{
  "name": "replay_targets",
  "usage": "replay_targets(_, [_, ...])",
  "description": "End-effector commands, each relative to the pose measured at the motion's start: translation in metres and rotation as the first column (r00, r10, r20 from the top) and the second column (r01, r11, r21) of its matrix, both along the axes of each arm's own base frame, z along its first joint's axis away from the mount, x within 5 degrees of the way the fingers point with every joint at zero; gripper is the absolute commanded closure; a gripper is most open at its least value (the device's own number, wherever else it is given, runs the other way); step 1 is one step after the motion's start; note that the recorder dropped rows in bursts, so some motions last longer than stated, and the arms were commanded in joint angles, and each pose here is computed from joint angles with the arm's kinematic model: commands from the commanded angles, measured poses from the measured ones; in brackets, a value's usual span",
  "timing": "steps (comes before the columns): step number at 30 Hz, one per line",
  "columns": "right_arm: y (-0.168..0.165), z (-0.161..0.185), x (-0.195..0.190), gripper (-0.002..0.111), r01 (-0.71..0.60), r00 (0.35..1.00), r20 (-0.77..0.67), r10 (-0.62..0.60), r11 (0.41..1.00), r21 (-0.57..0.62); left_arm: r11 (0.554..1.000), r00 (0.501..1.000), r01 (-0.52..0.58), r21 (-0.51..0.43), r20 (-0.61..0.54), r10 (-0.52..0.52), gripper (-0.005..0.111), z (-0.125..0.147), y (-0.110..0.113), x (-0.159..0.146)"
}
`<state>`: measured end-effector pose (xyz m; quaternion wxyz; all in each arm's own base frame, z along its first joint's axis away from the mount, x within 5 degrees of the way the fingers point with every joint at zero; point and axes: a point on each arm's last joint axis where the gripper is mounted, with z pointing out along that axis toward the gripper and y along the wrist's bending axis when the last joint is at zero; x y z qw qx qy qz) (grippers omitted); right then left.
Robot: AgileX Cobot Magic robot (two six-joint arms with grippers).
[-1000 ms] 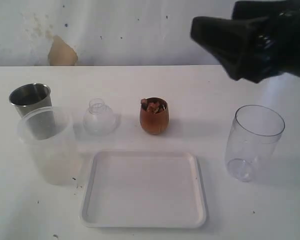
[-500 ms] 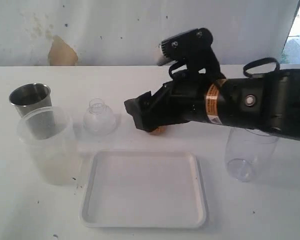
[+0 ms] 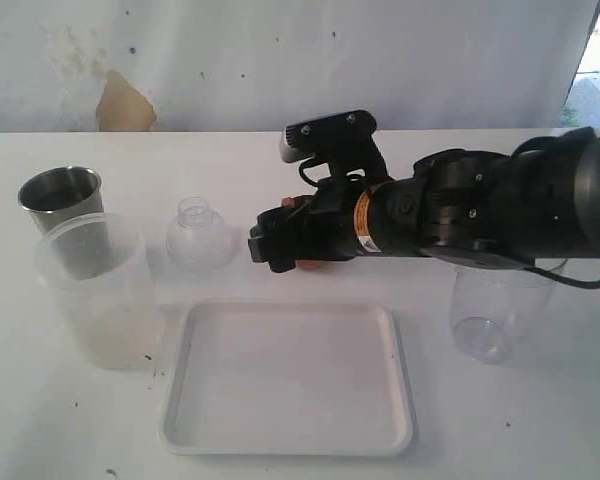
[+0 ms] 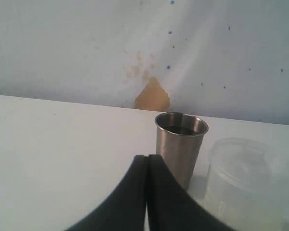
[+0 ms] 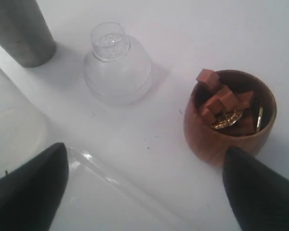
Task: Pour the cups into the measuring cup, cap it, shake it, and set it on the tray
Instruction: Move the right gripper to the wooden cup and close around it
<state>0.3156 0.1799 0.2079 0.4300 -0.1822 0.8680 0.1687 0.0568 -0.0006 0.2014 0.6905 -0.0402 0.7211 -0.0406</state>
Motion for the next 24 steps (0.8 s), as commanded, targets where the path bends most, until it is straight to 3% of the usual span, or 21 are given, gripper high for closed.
replay_targets(1, [-0.005, -0.016, 0.018, 0.029, 0.044, 0.998, -0.036, -0.044, 0.999, -0.004, 1.000, 1.000, -0.002, -0.006, 0.013, 0.003, 0.107, 0.001, 0.000, 0.000])
replay_targets(11, [-0.003, -0.046, 0.039, 0.029, 0.038, 0.996, -0.078, -0.037, 0.999, 0.010, 1.000, 1.000, -0.002, -0.006, 0.013, 0.003, 0.107, 0.001, 0.000, 0.000])
replay_targets(24, [-0.010, -0.060, 0.051, 0.029, 0.077, 0.991, -0.095, -0.092, 0.986, -0.151, 1.000, 1.000, -0.003, 0.000, 0.018, 0.003, 0.107, 0.002, 0.000, 0.000])
